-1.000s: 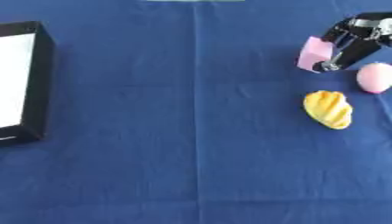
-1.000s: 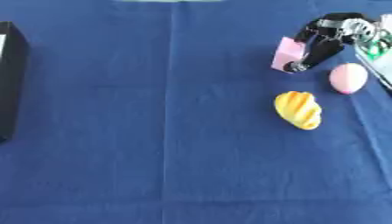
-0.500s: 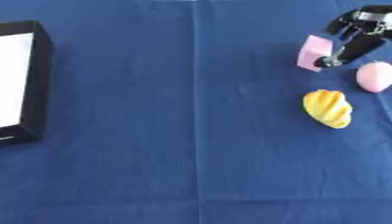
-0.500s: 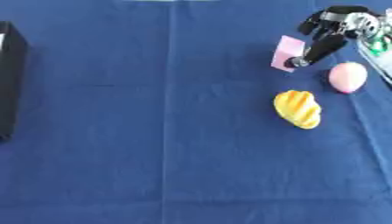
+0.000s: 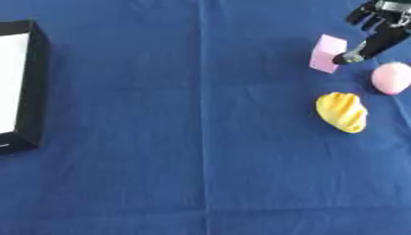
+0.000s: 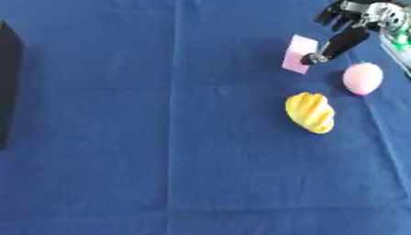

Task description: Pick up the objects with one hand, pass them to the other hand, and then place them into the box on the other side of the table.

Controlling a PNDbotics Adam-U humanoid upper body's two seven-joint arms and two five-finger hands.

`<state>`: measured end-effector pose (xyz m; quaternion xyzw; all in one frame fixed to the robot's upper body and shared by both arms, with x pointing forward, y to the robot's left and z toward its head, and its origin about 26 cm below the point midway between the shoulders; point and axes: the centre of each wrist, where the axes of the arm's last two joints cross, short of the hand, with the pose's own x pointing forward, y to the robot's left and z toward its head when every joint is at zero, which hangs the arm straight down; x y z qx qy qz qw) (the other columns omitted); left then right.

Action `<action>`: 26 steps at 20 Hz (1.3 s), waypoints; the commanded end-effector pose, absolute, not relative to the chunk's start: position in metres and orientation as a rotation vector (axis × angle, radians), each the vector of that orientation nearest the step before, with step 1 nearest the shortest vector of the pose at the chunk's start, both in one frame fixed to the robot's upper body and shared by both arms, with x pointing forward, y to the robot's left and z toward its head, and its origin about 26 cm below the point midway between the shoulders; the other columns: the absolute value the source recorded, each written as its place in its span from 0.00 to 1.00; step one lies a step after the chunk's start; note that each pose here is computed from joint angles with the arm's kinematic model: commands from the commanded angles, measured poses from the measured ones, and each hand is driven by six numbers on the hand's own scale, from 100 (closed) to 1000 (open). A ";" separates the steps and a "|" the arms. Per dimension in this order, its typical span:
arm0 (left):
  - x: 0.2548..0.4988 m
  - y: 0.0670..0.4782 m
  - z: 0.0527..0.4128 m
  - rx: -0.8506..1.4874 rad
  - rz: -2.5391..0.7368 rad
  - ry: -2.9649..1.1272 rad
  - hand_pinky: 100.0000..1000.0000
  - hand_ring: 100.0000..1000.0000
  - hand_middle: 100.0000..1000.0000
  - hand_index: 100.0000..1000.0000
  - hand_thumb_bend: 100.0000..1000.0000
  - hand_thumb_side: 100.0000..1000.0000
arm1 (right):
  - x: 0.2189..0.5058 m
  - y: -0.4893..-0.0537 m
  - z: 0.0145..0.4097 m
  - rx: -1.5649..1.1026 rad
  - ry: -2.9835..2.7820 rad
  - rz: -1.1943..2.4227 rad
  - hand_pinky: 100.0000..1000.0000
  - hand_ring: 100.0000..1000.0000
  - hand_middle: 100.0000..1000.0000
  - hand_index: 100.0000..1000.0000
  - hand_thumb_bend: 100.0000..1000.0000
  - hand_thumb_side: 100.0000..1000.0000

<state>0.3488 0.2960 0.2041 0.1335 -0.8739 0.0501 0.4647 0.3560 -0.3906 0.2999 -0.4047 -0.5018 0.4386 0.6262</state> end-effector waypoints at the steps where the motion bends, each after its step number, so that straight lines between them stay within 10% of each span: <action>1: 0.346 0.298 0.216 0.339 0.113 -2.182 0.59 0.53 0.56 0.74 0.00 0.76 | 0.350 -0.397 0.320 -0.985 -1.155 1.008 0.87 0.85 0.83 0.87 0.57 0.14; 26: 0.346 0.294 0.222 0.320 0.113 -2.203 0.59 0.52 0.56 0.74 0.00 0.77 | 0.361 -0.418 0.302 -0.996 -1.059 0.969 0.89 0.86 0.84 0.88 0.56 0.13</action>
